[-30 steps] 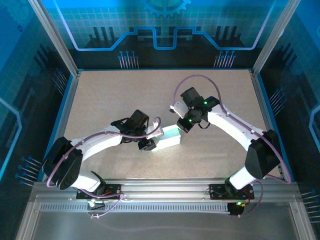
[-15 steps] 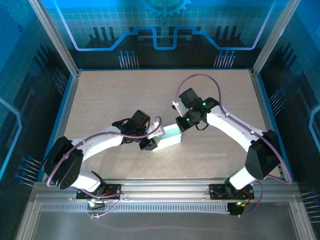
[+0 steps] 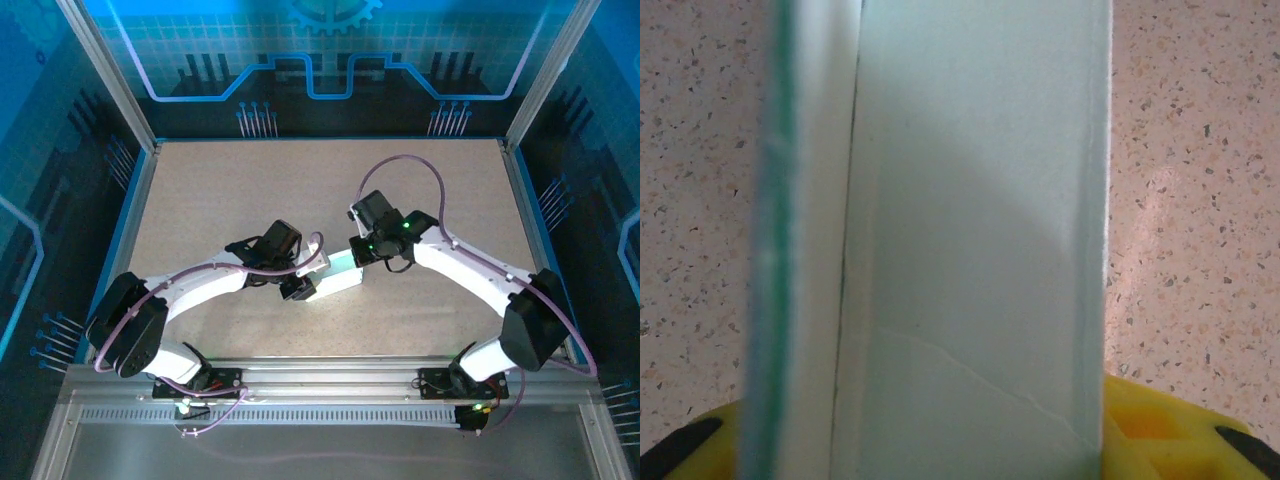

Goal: Fold the paper box

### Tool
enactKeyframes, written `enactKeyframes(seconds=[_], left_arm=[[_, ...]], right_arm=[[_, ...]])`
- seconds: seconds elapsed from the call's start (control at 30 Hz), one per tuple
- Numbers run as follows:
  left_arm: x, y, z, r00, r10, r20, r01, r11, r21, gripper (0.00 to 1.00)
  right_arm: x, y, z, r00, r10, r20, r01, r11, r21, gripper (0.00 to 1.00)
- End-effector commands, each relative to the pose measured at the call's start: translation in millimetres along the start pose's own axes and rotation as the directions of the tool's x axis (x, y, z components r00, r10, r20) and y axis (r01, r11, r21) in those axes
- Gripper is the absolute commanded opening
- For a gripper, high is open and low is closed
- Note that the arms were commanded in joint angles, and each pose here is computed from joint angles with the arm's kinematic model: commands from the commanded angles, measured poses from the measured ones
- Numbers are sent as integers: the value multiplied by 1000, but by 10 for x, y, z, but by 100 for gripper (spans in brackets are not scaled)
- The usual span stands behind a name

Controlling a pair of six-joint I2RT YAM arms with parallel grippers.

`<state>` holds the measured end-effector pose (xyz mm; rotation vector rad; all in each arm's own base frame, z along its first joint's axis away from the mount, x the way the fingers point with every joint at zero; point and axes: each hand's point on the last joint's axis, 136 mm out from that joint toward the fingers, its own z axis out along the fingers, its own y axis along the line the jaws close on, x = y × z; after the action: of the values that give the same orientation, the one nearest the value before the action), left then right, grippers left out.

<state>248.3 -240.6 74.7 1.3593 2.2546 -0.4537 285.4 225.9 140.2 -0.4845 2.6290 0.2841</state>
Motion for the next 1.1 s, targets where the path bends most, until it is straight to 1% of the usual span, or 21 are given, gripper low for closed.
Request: enactKeyframes(seconds=[0.0,0.2,0.27,0.33,0.57,0.67,0.7,0.73,0.8,0.9,0.97,1.03,1.07], left_arm=[[56,46,116,999,3,-33,-4,1000,-20,37],[40,52,116,999,3,-32,-3,1000,-20,38],[23,56,97,1000,-1,-24,1,1000,-25,40],[-14,45,73,1000,-11,-5,11,1000,-25,52],[-156,11,-35,997,-48,63,50,998,-39,80],[-232,10,-120,993,-57,105,63,996,-57,95],[-261,13,-162,990,-65,126,74,995,-66,98],[-296,17,-218,986,-75,152,88,993,-80,99],[-379,35,-340,972,-94,217,119,988,-103,99],[-453,97,-549,933,-154,326,212,966,-151,99],[-444,172,-705,893,-231,386,318,931,-179,99],[-418,175,-847,851,-317,419,415,895,-165,99],[-395,193,-942,814,-375,444,484,860,-160,99]], right_arm=[[176,227,109,996,-88,-19,87,994,-59,0],[151,193,105,995,-104,8,104,994,-38,0],[122,197,72,995,-98,14,98,994,-38,0],[97,198,43,996,-91,21,91,995,-33,0],[121,191,83,995,-97,30,97,995,7,0],[97,196,67,994,-104,42,104,994,24,0],[97,199,60,993,-112,45,110,993,32,0],[83,204,44,992,-117,53,115,993,39,0],[68,193,26,990,-127,67,123,991,60,0],[58,192,17,988,-131,87,125,990,68,0],[52,195,15,987,-126,102,119,990,69,0],[32,197,-6,985,-121,121,113,991,76,0],[18,190,-21,984,-119,133,108,990,85,0]])
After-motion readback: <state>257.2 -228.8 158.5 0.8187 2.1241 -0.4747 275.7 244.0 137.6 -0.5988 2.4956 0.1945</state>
